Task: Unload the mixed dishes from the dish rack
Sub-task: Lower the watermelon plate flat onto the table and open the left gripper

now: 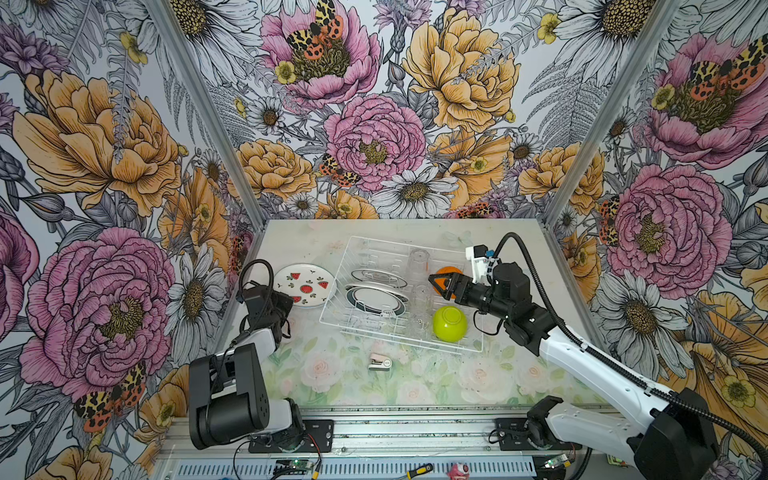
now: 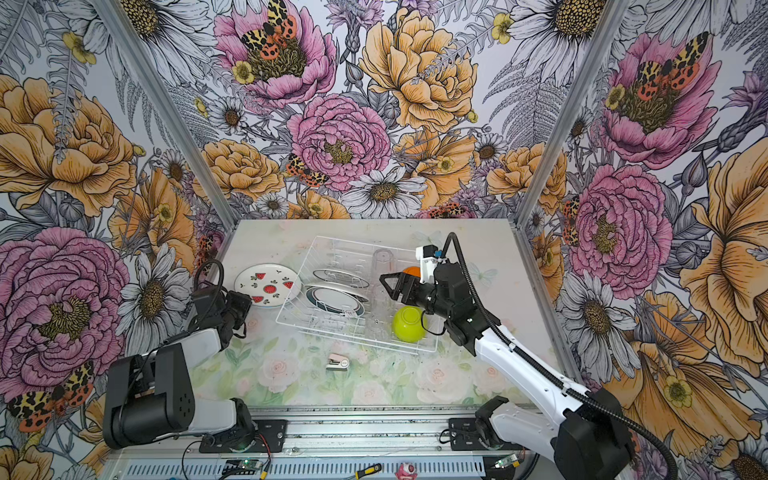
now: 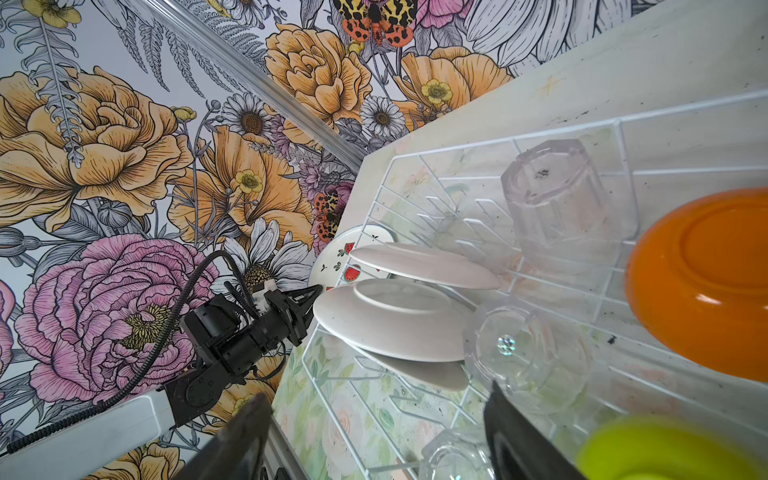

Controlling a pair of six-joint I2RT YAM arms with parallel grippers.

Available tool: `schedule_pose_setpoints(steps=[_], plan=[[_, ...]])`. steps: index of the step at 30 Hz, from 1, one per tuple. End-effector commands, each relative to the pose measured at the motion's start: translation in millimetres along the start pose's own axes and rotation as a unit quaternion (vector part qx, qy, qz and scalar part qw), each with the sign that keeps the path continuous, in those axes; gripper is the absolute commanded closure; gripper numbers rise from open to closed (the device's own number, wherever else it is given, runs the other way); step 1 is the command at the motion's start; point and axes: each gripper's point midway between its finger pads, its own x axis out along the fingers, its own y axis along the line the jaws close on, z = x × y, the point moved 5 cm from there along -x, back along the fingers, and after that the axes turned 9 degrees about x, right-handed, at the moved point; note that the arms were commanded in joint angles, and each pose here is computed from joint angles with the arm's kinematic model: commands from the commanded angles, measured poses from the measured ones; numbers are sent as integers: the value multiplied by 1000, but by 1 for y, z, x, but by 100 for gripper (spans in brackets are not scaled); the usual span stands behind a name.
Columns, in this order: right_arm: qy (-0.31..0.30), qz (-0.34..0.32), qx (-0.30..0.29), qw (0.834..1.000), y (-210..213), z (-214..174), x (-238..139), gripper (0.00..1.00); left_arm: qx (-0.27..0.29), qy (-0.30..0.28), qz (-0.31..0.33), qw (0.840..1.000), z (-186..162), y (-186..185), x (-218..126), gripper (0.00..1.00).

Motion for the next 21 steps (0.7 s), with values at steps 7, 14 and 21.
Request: schedule_pose_setpoints(steps=[7, 14, 21], plan=[[-8, -6, 3, 1000, -3, 2, 0, 19, 18, -32, -59, 998, 20, -23, -2, 51], [-9, -8, 5, 1000, -4, 4, 2, 19, 13, -26, -46, 999, 17, -18, 1, 20], [-6, -11, 5, 1000, -7, 3, 3, 19, 13, -25, -39, 999, 18, -17, -1, 1]])
